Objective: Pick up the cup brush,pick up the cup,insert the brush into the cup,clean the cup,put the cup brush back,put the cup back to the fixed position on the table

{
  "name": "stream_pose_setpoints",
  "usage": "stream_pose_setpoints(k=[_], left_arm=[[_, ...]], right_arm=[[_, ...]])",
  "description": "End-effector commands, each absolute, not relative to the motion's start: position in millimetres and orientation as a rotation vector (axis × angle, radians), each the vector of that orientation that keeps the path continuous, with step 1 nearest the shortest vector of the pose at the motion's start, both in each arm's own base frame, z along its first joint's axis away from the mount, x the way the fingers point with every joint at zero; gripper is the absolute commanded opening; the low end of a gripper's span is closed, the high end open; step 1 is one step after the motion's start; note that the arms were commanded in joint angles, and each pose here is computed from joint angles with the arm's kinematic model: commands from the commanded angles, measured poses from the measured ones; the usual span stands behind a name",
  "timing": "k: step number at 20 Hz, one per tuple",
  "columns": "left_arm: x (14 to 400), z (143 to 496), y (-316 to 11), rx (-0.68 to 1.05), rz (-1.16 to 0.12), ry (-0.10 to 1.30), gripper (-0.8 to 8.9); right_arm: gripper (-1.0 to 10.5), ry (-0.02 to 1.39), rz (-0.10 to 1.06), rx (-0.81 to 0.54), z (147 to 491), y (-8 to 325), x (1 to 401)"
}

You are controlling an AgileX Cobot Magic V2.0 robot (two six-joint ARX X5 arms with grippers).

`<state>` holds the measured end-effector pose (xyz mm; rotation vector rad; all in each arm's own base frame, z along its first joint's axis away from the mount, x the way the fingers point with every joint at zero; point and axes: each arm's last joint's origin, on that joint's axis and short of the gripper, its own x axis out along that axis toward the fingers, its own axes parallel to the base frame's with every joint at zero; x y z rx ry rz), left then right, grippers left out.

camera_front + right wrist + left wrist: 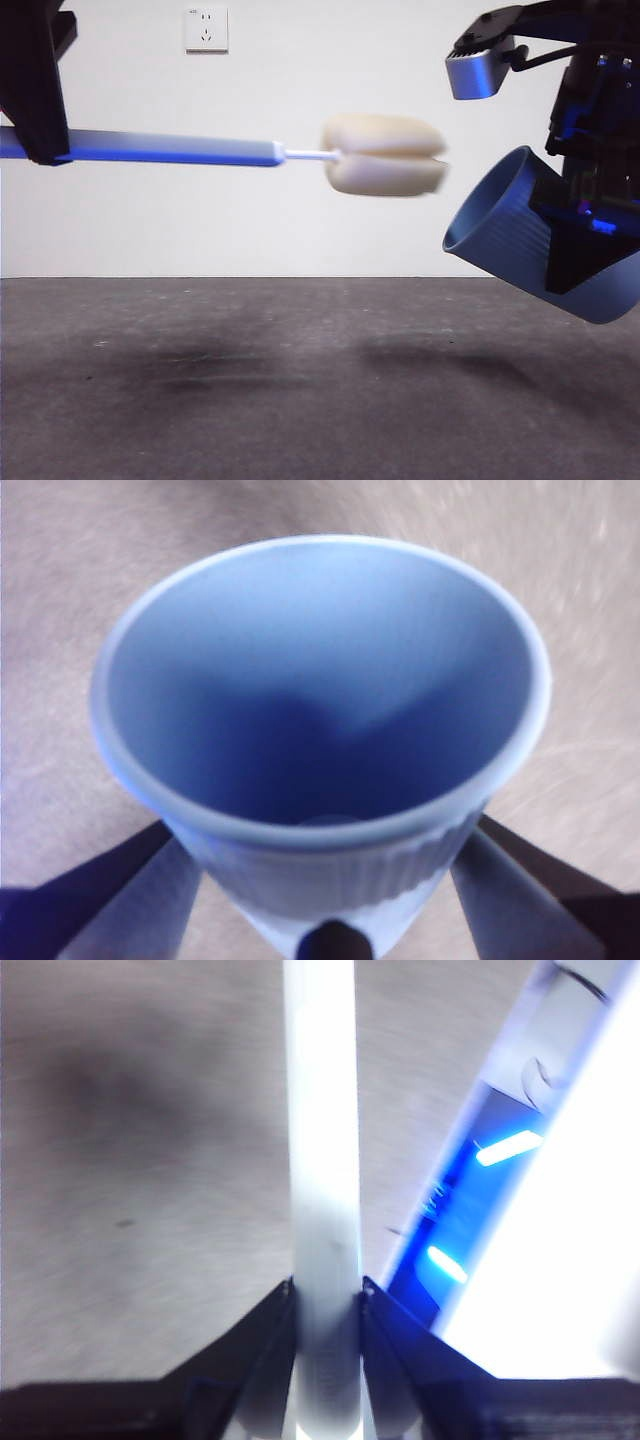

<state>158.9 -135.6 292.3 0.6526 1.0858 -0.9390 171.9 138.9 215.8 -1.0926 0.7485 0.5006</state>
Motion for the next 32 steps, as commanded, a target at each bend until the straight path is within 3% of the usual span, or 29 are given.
stream_pose_setpoints(k=[1, 9, 13, 19, 26, 32], left_arm=[[157.0, 286.5, -144.8, 0.692, -0.980, 1.105, -0.09], [154.1, 279.4, -163.6, 0.688, -1.006, 1.114, -0.09], [152.1, 272.5, -178.7, 0.665, -1.007, 1.134, -0.09], [150.5, 260.1, -205.4, 0.665, -1.040, 1.109, -0.09], [149.3, 267.3, -174.8, 0.765, -0.857, 1.203, -0.09], [149.3, 271.9, -171.4, 0.714, -0.929, 1.187, -0.09]], right_arm=[[-0.2, 0.716, 0.505, -1.195, 217.2, 144.5, 169.3], [-0.2, 0.649, 0.570, -1.478, 209.7, 166.8, 149.6], [-0.2, 0.613, 0.633, -1.533, 201.6, 182.8, 138.4], [-0.2, 0.575, 0.655, -1.538, 199.6, 192.7, 127.9], [-0.2, 0.656, 0.578, -1.549, 198.0, 181.3, 135.7], [-0.2, 0.623, 0.573, -1.514, 199.9, 184.2, 138.5]])
